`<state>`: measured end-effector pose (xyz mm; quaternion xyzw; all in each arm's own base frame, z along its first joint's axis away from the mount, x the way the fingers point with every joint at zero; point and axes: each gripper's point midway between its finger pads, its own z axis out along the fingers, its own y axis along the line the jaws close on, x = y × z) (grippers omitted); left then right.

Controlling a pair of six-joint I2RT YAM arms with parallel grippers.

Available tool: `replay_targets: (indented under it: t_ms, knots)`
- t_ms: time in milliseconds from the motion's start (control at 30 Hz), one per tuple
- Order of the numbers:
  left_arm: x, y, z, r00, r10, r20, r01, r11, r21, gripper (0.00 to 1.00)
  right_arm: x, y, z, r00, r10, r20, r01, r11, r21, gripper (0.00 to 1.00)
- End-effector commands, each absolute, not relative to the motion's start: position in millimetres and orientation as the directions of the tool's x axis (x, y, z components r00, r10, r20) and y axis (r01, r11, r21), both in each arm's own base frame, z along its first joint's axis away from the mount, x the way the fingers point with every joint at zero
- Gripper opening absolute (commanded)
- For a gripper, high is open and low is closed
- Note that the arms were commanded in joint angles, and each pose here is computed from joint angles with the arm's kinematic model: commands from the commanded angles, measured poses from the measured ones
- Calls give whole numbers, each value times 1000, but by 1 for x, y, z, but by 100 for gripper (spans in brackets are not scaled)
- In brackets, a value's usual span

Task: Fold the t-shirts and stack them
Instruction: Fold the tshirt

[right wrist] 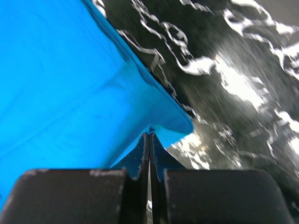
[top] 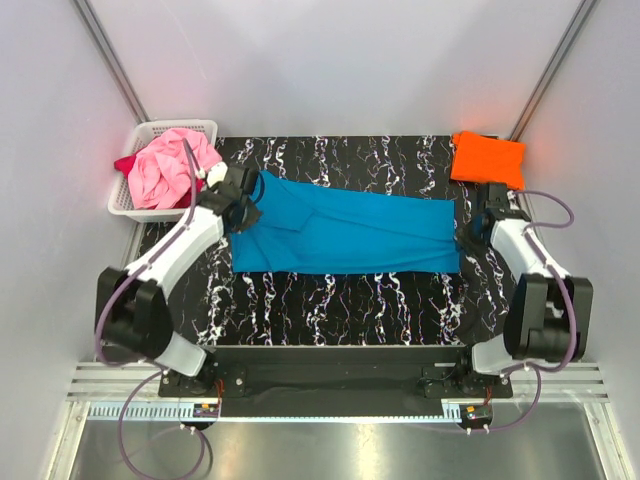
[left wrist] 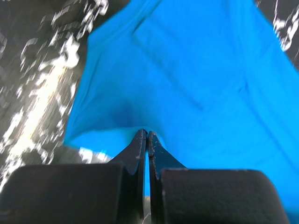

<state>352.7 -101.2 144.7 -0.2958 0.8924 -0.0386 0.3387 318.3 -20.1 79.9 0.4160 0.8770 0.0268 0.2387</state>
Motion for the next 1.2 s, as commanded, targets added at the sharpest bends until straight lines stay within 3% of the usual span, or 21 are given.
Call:
replay_targets:
  t_ms: [0, 467, 1067, 1100, 1133, 1167]
  knots:
    - [401, -100, 167, -526, -562, -638, -488, 814, -316, 0, 360, -27, 93, -510, 728, -458, 686, 666, 294, 0]
    - [500, -76, 142, -518, -533, -668, -514, 819, -255, 0, 434, -39, 51, -515, 730, -449, 708, 657, 257, 0]
    - [528, -60, 121, -531, -549, -645, -516, 814, -268, 0, 466, -39, 50, -517, 721, -462, 685, 672, 282, 0]
    - [529, -62, 118, -540, -549, -638, -508, 817, -274, 1, 468, -37, 50, -522, 721, -455, 680, 674, 289, 15]
    - [531, -64, 114, -550, -546, -632, -501, 821, -274, 3, 469, -34, 50, -528, 723, -446, 672, 676, 301, 24]
    - [533, -65, 116, -548, -544, -636, -493, 824, -280, 13, 469, -33, 51, -527, 724, -445, 671, 676, 306, 32]
